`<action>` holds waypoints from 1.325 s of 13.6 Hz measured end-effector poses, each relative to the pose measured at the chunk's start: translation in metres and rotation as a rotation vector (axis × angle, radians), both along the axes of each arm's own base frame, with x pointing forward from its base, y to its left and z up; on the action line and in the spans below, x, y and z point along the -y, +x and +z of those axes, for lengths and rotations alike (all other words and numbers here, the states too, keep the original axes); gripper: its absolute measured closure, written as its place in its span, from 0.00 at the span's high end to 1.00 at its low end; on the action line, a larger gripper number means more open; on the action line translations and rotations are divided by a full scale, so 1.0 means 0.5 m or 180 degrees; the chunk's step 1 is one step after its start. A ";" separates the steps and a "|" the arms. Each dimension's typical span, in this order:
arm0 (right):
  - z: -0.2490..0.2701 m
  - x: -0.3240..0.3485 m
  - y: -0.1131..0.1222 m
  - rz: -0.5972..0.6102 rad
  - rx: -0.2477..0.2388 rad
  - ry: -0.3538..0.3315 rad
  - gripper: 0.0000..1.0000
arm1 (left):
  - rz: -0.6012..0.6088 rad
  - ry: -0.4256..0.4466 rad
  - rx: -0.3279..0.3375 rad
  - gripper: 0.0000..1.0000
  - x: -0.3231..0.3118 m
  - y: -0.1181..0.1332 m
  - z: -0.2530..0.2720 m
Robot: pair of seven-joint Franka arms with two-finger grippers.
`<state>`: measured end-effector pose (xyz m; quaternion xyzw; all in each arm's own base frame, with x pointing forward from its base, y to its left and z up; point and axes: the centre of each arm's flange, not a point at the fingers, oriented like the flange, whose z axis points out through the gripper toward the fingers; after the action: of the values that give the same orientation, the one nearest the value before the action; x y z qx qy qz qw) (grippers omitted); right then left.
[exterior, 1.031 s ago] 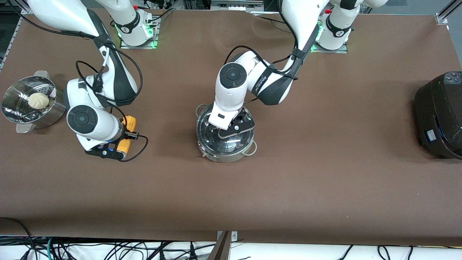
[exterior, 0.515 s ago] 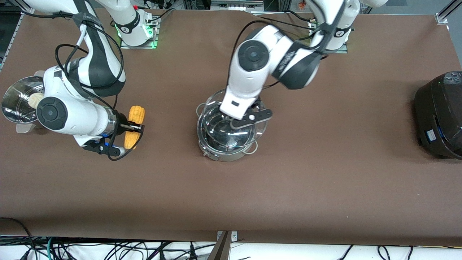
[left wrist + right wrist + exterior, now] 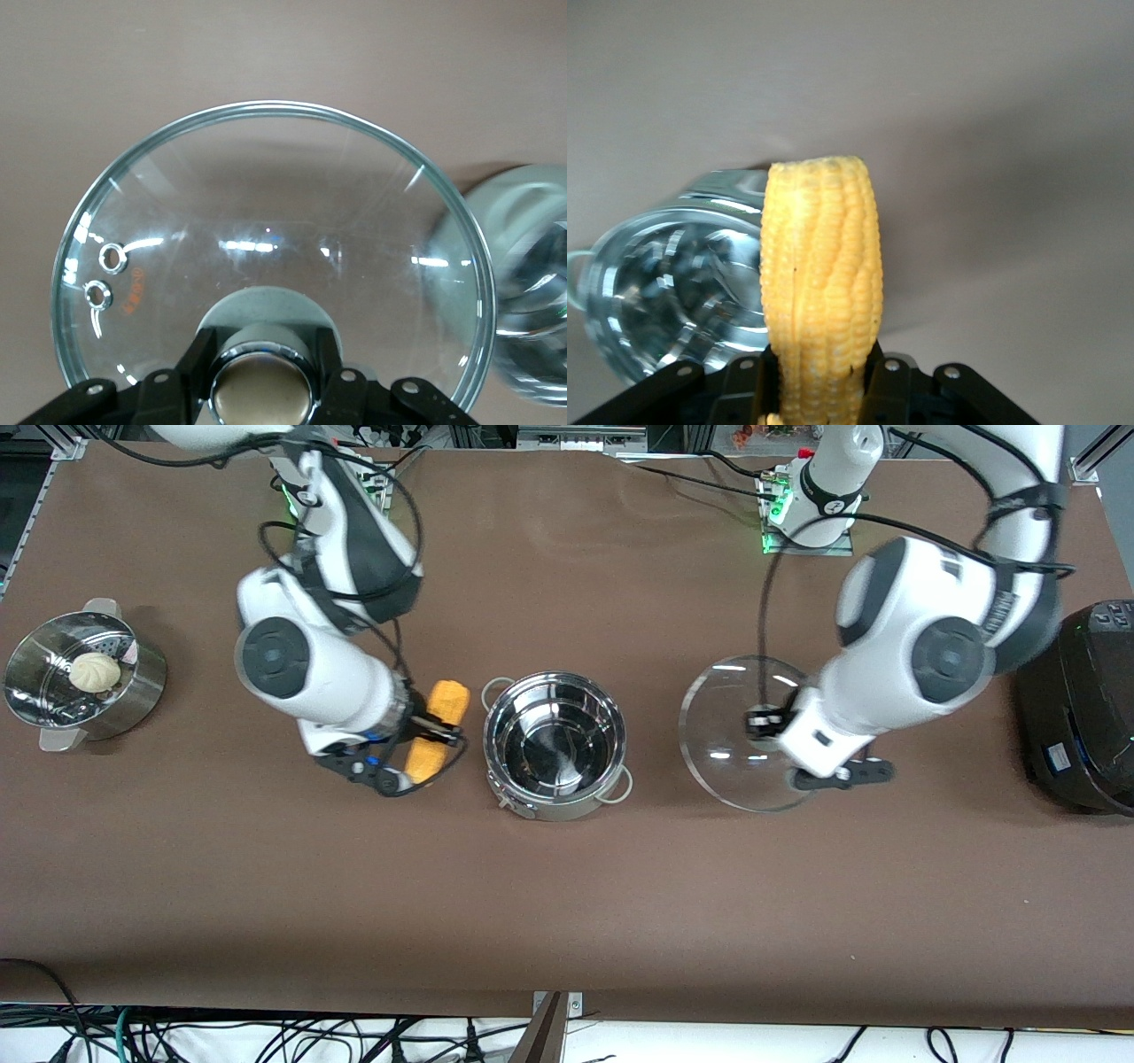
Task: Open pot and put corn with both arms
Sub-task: 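Lift the glass lid with the left gripper while the right gripper lifts the corn, then lower the corn into the pot while the left gripper sets the lid down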
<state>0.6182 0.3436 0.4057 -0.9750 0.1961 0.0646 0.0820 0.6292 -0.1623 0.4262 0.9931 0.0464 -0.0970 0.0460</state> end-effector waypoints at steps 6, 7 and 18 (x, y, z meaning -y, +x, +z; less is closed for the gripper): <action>-0.170 -0.237 -0.092 -0.0214 0.0068 0.0069 0.31 | -0.0481 0.0049 0.0582 0.51 -0.262 -0.086 -0.337; -0.204 -0.252 -0.104 -0.0157 0.0043 0.0010 0.31 | -0.0519 0.0084 0.0583 0.51 -0.260 -0.111 -0.387; -0.298 -0.257 -0.093 0.0004 0.0172 -0.0229 0.69 | -0.0629 0.0028 0.0320 0.99 -0.233 -0.148 -0.408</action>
<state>0.5714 0.4722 0.2566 -0.9788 0.1955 0.0312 0.0522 0.5550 -0.0460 0.2224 0.9967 -0.0537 -0.0508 0.0342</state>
